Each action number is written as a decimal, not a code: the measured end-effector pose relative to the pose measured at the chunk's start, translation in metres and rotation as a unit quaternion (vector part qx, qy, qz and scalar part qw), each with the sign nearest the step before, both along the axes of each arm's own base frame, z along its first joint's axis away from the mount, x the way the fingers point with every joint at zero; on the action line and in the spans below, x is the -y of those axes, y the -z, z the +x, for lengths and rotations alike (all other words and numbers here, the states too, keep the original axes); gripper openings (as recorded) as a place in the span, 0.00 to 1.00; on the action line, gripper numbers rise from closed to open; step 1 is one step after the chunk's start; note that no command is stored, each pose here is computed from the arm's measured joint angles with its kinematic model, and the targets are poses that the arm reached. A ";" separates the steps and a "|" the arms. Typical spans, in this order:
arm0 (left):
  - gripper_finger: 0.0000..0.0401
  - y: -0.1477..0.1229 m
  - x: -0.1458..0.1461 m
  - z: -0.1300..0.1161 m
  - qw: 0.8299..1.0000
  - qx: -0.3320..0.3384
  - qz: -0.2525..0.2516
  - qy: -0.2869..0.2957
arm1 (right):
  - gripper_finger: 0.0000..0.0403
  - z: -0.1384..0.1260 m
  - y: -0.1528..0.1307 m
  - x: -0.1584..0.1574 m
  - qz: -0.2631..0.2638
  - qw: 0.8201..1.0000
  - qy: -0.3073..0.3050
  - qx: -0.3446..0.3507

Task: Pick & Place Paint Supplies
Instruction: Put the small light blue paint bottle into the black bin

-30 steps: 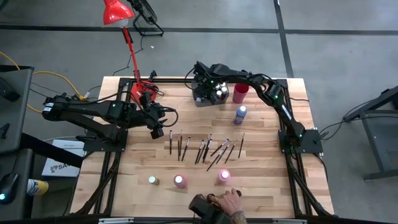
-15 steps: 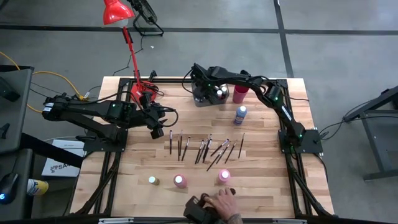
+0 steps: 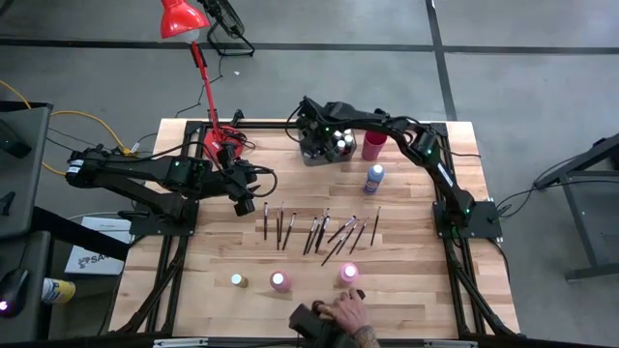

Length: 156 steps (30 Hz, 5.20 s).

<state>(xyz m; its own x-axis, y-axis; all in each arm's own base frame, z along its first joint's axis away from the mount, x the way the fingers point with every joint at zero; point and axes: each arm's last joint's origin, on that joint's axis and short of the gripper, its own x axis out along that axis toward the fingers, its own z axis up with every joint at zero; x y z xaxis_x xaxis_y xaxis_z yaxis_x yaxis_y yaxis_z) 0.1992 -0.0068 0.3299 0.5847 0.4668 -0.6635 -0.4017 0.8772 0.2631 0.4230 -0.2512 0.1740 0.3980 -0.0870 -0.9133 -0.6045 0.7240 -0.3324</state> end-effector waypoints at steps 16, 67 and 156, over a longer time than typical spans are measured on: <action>0.58 0.000 0.001 0.000 1.000 0.002 -0.012 0.001 | 0.42 -0.012 0.004 -0.002 0.028 0.996 0.059 -0.063; 0.58 0.000 0.001 0.000 1.000 0.001 -0.021 0.006 | 0.42 -0.006 -0.009 -0.011 0.025 0.996 0.074 -0.035; 0.58 0.001 0.002 0.000 0.999 -0.004 -0.028 0.015 | 0.50 0.007 -0.019 -0.023 0.009 0.994 0.107 0.027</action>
